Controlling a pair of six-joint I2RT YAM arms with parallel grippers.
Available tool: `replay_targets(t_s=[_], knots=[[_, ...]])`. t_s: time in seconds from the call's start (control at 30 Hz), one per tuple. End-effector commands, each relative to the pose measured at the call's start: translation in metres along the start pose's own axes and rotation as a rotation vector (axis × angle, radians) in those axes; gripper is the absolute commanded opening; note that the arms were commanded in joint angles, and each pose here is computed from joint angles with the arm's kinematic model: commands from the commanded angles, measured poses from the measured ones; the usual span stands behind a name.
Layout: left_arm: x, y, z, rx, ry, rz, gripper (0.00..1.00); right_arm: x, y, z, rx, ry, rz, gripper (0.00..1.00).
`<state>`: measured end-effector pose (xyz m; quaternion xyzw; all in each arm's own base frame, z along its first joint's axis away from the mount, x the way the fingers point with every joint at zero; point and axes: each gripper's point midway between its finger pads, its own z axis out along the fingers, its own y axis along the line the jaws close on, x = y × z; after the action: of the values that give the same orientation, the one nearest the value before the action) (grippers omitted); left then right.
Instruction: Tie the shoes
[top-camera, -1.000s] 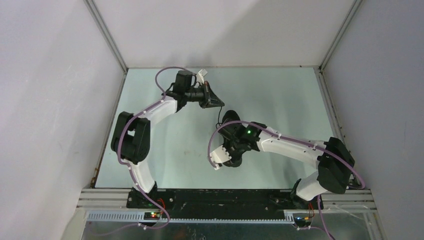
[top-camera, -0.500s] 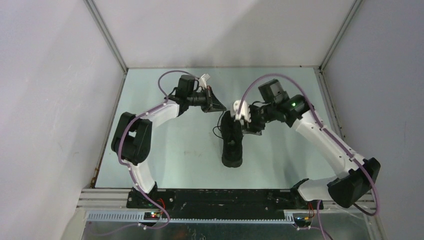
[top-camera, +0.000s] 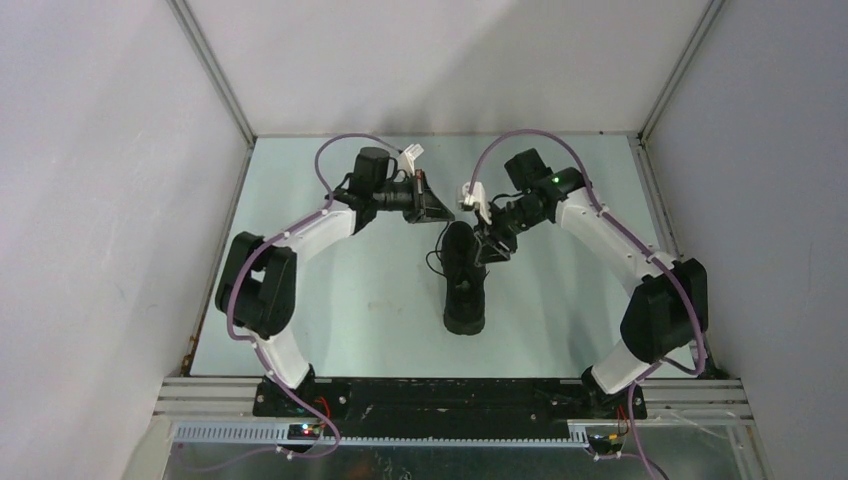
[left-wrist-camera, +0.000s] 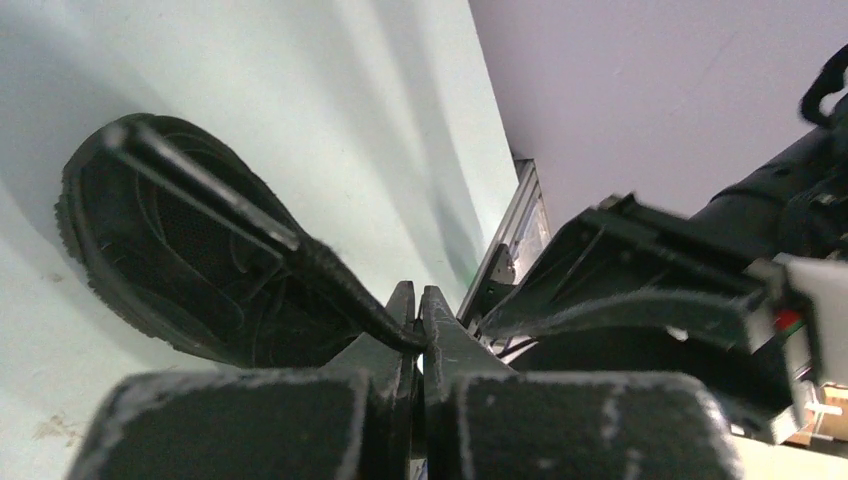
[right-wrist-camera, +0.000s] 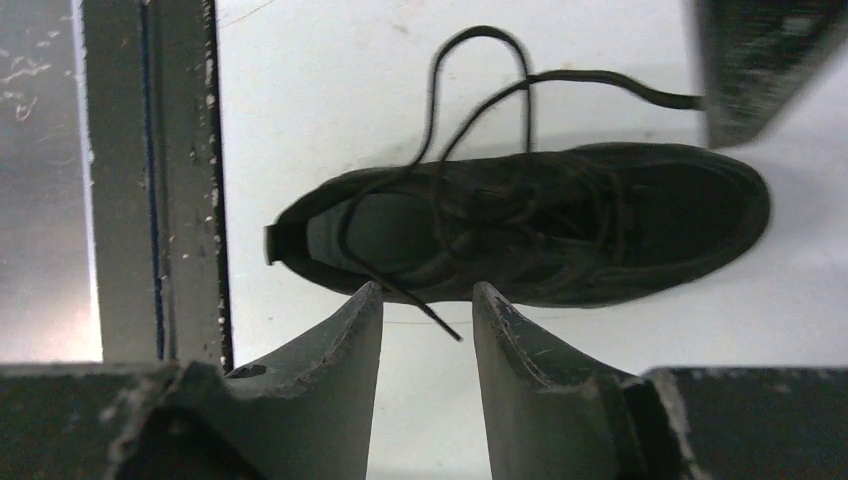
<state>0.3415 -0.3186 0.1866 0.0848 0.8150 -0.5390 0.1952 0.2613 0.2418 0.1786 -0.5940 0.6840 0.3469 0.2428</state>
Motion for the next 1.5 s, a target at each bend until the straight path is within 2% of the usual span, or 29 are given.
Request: replay_targets(t_s=[0.0, 0.13, 0.3, 0.53, 0.87, 0.93, 1.0, 1.17, 1.27, 1.47], knots=[[-0.012, -0.039, -0.013, 0.095, -0.032, 0.104, 0.0, -0.002, 0.03, 0.006, -0.012, 0.02, -0.132, 0.41], [-0.011, -0.037, -0.014, 0.084, -0.036, 0.101, 0.0, 0.019, 0.047, 0.009, -0.017, 0.126, -0.285, 0.39], [-0.012, -0.038, -0.015, 0.076, -0.046, 0.101, 0.0, 0.055, 0.051, 0.014, -0.033, 0.304, -0.5, 0.31], [-0.012, -0.034, -0.014, 0.061, -0.049, 0.081, 0.0, 0.055, 0.037, 0.021, -0.003, 0.356, -0.621, 0.38], [-0.017, -0.026, -0.017, 0.007, -0.058, 0.048, 0.0, 0.066, 0.019, 0.038, -0.021, 0.438, -0.74, 0.39], [-0.018, -0.025, -0.018, 0.006, -0.06, 0.048, 0.0, 0.066, 0.016, 0.041, -0.022, 0.446, -0.756, 0.36], [-0.019, -0.023, -0.018, 0.002, -0.063, 0.048, 0.0, 0.066, 0.013, 0.042, -0.015, 0.457, -0.773, 0.28], [-0.022, -0.026, -0.019, 0.007, -0.067, 0.055, 0.0, 0.053, 0.001, 0.036, 0.069, 0.457, -0.805, 0.03], [-0.026, -0.037, -0.021, 0.03, -0.068, 0.084, 0.0, 0.045, 0.002, 0.025, 0.102, 0.432, -0.787, 0.0], [-0.028, -0.039, -0.027, 0.006, -0.07, 0.169, 0.0, 0.013, 0.012, -0.019, 0.192, 0.285, -0.617, 0.0]])
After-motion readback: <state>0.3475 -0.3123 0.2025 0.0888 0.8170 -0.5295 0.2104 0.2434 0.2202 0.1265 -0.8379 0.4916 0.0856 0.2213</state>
